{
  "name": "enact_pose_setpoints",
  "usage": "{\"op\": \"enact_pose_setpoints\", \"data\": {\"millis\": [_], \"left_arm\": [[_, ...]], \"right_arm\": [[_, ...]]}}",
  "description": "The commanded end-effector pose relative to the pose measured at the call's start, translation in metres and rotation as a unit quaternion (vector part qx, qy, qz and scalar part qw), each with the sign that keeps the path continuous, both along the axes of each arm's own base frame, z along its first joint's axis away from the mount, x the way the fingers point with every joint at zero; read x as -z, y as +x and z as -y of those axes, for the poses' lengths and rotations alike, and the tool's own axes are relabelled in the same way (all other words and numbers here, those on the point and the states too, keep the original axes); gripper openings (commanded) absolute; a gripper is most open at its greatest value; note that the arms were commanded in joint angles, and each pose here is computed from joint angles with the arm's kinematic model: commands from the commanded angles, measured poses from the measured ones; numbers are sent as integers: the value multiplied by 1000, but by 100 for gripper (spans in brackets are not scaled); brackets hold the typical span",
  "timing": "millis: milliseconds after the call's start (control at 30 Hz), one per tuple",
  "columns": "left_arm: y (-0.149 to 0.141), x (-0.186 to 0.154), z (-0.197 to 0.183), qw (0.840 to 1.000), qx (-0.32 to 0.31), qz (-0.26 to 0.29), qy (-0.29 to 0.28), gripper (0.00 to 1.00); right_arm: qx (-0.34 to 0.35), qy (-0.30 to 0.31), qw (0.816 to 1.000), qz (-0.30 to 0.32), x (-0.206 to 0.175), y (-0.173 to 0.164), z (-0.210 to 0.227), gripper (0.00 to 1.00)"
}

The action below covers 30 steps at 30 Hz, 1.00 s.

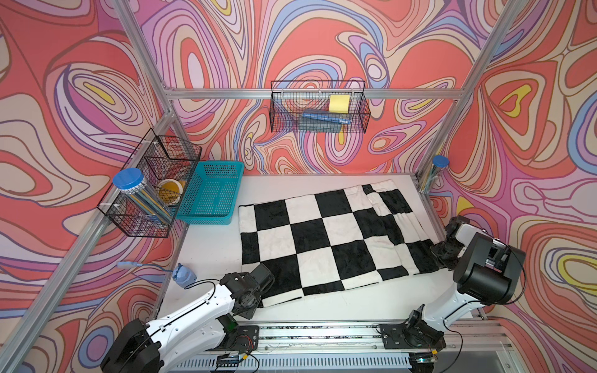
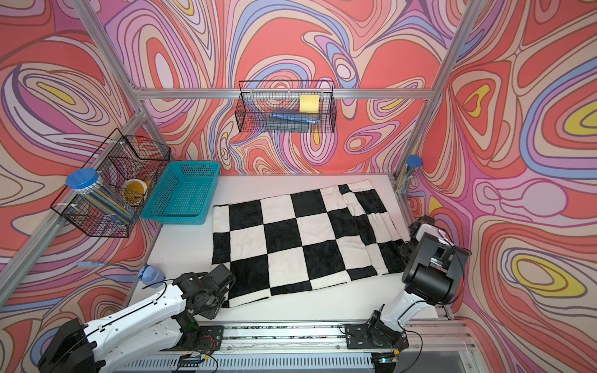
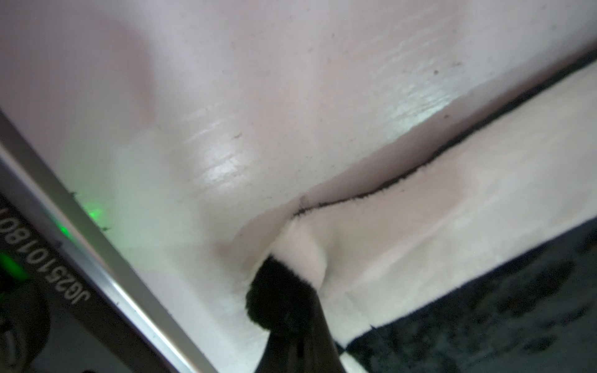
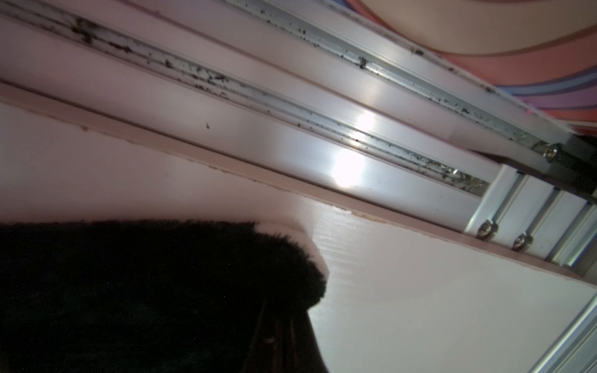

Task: Roll up the pillowcase
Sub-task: Fold the pillowcase at the center of the board.

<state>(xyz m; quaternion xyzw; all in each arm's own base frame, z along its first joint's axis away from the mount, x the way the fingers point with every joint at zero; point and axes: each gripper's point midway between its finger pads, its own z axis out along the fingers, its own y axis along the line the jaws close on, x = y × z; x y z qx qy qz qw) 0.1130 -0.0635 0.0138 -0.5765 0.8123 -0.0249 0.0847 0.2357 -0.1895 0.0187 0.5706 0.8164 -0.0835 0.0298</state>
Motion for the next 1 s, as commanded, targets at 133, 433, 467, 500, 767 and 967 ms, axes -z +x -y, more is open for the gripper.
{"op": "enact_pose_setpoints", "data": {"millis": [133, 433, 467, 500, 767, 967], "left_arm": [[30, -46, 0, 996, 65, 51, 44, 0], [65, -104, 1, 986, 93, 119, 66, 0], [65, -106, -2, 986, 89, 122, 66, 0], [66, -108, -5, 986, 84, 126, 68, 0], [102, -125, -18, 982, 72, 165, 64, 0], [146, -138, -7, 976, 94, 186, 64, 0]], "right_arm": [[-12, -4, 999, 32, -19, 5, -11, 0], [-38, 4, 991, 127, -69, 59, -24, 0], [-39, 5, 990, 135, -74, 65, -25, 0], [-39, 7, 988, 147, -79, 71, -25, 0], [-24, 12, 971, 238, -112, 131, -15, 0], [-39, 20, 960, 276, -125, 179, -29, 0]]}}
